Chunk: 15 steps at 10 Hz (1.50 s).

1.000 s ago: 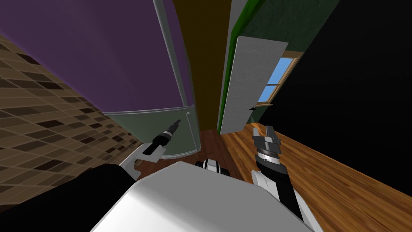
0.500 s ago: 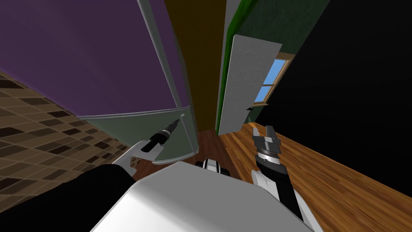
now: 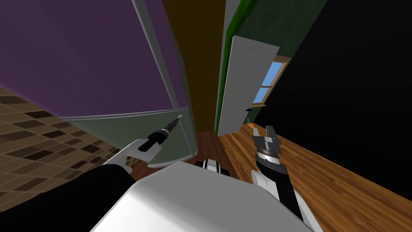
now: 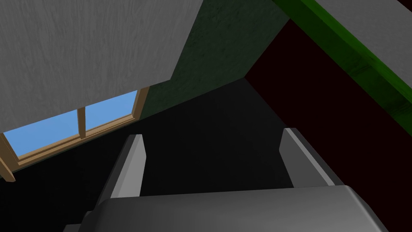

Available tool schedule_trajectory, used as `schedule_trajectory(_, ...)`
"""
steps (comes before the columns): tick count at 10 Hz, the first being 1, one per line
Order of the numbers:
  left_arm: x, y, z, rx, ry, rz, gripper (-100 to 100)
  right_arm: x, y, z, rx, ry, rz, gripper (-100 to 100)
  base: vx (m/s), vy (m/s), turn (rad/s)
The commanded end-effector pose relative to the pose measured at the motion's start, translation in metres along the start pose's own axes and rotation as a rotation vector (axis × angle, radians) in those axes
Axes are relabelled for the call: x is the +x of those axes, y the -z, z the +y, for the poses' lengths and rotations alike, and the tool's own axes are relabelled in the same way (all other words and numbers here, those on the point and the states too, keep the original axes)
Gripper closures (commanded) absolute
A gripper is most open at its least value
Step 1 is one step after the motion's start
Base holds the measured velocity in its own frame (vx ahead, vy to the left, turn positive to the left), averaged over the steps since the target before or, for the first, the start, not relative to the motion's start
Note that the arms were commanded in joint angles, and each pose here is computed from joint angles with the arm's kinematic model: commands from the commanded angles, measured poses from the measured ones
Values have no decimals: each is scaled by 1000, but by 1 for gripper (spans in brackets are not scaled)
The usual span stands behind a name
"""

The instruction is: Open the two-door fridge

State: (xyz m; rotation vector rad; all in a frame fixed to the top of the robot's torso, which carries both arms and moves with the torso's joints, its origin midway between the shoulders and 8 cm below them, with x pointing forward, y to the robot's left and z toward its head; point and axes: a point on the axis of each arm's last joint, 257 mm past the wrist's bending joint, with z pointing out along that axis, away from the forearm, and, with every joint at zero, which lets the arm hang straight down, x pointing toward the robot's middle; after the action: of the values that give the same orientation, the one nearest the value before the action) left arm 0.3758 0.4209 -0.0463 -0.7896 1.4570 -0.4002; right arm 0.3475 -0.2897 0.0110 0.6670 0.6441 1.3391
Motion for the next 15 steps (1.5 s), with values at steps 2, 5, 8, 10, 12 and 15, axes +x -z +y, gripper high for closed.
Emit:
schedule_trajectory(2, -1, 3, -7, 3, -4, 3, -100, 0, 0, 0, 0, 0, 0, 0, -7, 5, 29)
schedule_trajectory(5, 12, 4, -21, 44, -8, 43, 100, 0, 0, 0, 0, 0, 0, 0, -132, 61, -51)
schedule_trajectory(8, 25, 6, -35, 89, -12, 84, 100, 0, 0, 0, 0, 0, 0, 0, -304, 101, -59)
schedule_trajectory(10, 38, 9, -50, 132, -14, 125, 100, 0, 0, 0, -1, 0, 0, 0, -396, 115, -96)
schedule_trajectory(12, 51, 13, -63, 175, -15, 167, 100, 0, 0, 0, -1, 0, 0, 0, -411, 115, -90)
schedule_trajectory(15, 61, 16, -71, 201, -15, 195, 100, 0, 0, 0, 0, 0, 0, 0, -301, 74, -63)
